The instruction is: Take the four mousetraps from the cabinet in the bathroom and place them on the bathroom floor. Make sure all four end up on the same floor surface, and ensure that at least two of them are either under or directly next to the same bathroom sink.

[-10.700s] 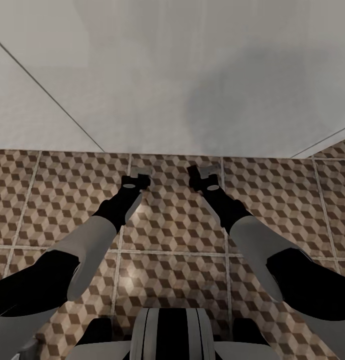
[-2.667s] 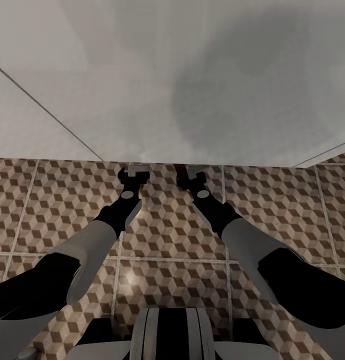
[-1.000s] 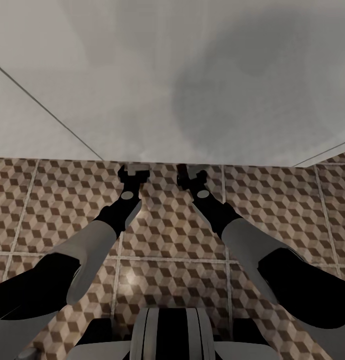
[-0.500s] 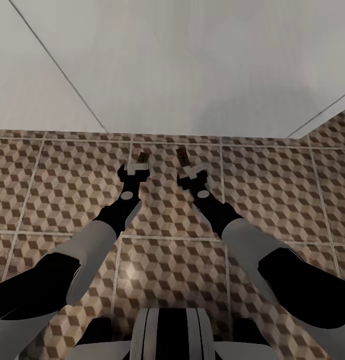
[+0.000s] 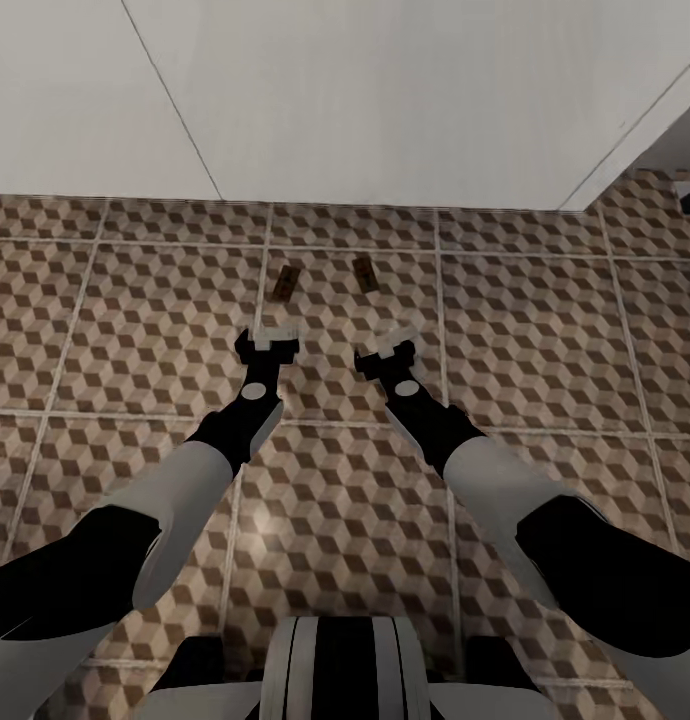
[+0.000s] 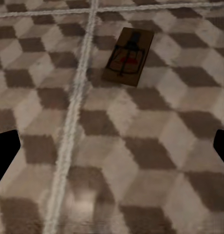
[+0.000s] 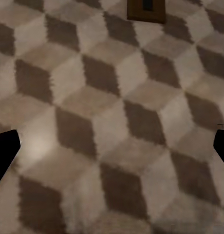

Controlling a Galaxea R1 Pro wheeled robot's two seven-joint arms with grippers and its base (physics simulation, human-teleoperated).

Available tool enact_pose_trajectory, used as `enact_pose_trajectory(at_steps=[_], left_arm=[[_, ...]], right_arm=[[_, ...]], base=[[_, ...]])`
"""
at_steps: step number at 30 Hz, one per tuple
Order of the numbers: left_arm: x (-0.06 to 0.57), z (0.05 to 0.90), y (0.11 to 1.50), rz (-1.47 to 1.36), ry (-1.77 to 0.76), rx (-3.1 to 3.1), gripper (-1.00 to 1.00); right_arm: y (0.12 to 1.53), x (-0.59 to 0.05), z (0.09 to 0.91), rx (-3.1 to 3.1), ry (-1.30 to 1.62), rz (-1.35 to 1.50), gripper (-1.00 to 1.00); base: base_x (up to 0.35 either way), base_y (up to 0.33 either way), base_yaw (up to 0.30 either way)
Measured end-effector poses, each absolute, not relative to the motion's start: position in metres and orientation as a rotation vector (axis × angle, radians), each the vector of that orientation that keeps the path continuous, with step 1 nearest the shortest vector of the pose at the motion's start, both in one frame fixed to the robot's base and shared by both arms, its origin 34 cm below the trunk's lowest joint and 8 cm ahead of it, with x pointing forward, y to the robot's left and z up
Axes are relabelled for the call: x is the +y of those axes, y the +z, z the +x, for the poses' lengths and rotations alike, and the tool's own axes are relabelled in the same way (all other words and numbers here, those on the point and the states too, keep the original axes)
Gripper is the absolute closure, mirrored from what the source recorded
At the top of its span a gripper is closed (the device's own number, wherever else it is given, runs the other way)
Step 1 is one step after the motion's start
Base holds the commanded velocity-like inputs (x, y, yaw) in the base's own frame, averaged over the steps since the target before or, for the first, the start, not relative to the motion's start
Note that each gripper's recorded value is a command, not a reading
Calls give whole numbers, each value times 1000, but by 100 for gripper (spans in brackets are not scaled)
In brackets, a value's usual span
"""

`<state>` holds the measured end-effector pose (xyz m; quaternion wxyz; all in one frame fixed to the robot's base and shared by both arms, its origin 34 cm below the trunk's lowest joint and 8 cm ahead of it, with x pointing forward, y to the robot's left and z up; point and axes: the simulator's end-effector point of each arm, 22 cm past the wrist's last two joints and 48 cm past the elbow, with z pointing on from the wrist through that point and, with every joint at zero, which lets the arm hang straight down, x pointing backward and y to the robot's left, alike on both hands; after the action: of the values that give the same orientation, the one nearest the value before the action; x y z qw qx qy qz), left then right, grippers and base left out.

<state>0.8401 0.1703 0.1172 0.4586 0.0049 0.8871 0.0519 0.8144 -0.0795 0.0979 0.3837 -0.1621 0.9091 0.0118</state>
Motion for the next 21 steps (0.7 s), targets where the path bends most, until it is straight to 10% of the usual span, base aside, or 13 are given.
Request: enact_pose_trajectory(at_steps=[21], left_arm=[[170, 840, 118, 11, 126, 2179, -100]], right_arm=[[98, -80, 815, 2317, 30, -413, -100]], base=[[-336, -80, 0]])
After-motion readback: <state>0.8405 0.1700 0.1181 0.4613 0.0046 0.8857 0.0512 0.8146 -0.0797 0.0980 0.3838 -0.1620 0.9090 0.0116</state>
